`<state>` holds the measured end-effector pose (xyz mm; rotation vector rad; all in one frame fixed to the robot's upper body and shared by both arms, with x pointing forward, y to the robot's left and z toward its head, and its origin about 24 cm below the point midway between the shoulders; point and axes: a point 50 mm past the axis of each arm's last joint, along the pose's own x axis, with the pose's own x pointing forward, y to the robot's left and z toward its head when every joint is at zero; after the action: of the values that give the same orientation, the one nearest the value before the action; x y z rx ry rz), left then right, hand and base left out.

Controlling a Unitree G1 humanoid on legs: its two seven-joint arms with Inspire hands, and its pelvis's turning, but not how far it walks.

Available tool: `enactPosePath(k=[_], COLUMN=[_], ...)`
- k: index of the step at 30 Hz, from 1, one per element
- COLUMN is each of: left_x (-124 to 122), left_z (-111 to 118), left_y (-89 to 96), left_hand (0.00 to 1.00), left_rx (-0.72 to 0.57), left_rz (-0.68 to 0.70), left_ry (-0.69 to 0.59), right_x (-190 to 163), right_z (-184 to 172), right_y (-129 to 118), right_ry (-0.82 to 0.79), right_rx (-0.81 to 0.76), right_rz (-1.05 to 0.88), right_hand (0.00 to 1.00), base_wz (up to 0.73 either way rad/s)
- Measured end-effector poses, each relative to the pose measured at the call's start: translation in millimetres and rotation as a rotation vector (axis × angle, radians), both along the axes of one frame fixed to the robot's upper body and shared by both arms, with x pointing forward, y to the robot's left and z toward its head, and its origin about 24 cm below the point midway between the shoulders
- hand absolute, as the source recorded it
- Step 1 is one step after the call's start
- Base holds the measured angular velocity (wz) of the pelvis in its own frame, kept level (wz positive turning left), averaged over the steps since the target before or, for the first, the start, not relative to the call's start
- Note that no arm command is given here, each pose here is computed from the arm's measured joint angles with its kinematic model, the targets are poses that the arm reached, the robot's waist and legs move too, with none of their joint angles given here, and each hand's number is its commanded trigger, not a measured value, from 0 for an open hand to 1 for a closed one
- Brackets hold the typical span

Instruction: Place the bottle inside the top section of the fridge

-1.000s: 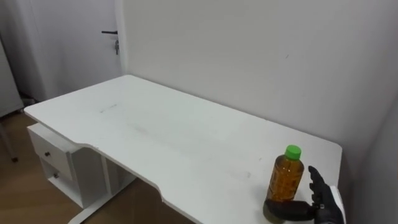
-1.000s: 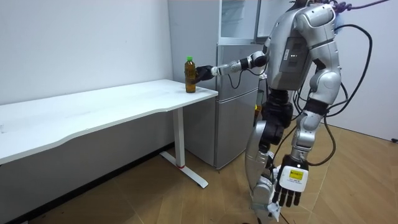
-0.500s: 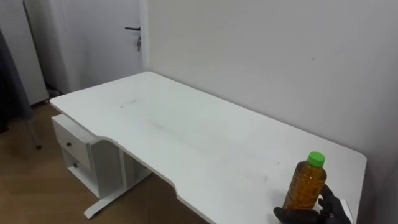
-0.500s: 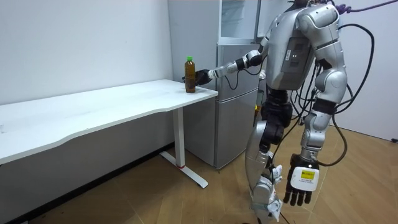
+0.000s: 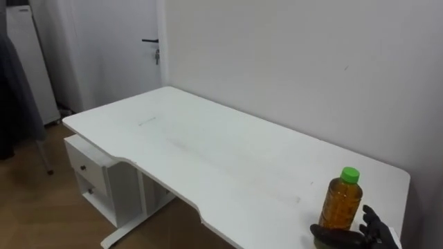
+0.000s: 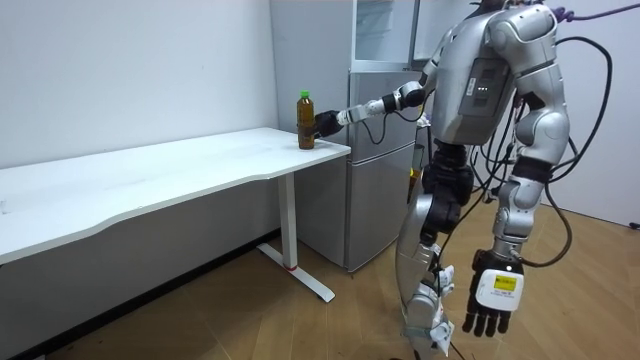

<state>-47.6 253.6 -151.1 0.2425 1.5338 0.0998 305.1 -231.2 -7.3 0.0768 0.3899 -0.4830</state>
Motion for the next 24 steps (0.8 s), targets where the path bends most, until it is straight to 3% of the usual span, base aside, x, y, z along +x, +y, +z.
enactPosePath(k=[13, 24], left_x=[-1, -9], left_z=[1, 1], left_y=[-0.3, -0.1], left_hand=[0.00, 0.00], left_rx=[-0.001, -0.006], left_rz=[0.002, 0.024], left_ry=[-0.023, -0.017], right_x=[0, 9], right_z=[1, 23], right_y=[1, 14], right_ry=[-0.018, -0.149], right_rx=[0.040, 0.088], right_rz=[-0.016, -0.025], right_hand=[0.00, 0.00], base_wz=[0.00, 0.00])
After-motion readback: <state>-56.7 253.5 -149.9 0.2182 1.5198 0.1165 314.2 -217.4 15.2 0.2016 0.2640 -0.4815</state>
